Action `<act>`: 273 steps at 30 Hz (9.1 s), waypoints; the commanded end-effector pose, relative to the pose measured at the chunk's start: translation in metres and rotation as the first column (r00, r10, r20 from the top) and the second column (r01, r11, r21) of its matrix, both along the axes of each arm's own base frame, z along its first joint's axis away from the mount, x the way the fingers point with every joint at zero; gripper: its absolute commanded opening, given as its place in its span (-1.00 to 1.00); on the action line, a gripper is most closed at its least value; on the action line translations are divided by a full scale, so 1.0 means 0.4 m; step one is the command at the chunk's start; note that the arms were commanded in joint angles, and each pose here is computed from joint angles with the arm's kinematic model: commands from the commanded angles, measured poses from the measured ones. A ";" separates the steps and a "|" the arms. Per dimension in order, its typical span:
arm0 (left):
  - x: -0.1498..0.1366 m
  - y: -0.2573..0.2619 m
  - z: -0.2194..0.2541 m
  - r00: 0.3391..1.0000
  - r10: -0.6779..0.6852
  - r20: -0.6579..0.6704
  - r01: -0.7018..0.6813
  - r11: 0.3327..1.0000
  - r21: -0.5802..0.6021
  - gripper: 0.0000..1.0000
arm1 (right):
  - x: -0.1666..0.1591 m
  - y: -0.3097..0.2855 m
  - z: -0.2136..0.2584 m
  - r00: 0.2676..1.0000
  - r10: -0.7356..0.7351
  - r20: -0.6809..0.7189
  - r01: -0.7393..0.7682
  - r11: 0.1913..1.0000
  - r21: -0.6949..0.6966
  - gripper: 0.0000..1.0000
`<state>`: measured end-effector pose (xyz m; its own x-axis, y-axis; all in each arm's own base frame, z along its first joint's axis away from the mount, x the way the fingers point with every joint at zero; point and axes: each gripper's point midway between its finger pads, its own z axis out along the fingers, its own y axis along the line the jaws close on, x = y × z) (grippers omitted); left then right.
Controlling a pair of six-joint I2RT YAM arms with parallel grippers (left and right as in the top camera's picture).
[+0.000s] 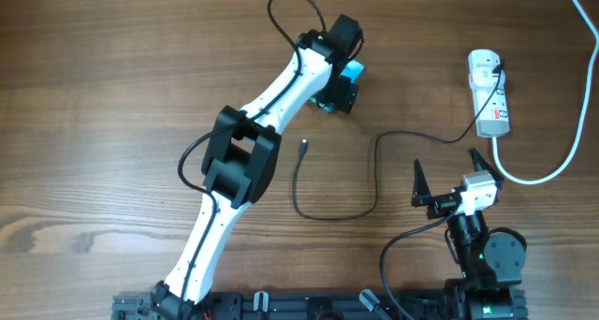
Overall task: Plug charger to phone and switch on socket
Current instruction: 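Close the left gripper on the phone's bottom edge and lift, then raise the phone upright with the left gripper, screen facing up, then hold the phone upright with the left gripper near table center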
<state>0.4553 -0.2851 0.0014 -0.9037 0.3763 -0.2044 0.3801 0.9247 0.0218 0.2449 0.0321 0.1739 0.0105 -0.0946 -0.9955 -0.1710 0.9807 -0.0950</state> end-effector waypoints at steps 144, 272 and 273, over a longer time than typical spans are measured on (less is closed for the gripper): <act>-0.258 0.324 -0.046 0.834 0.481 -0.270 -0.428 0.873 0.233 0.75 | -0.001 -0.006 0.007 1.000 -0.012 0.015 0.012 1.000 -0.008 1.00; -0.109 0.307 -0.057 0.764 0.630 -0.139 -0.632 0.774 0.037 0.60 | 0.000 -0.008 0.007 1.000 -0.015 0.015 0.015 1.000 -0.008 0.99; -0.106 0.308 -0.057 0.763 0.632 -0.137 -0.634 0.773 0.034 0.60 | 0.000 -0.008 0.007 1.000 -0.015 0.015 0.015 1.000 -0.009 0.99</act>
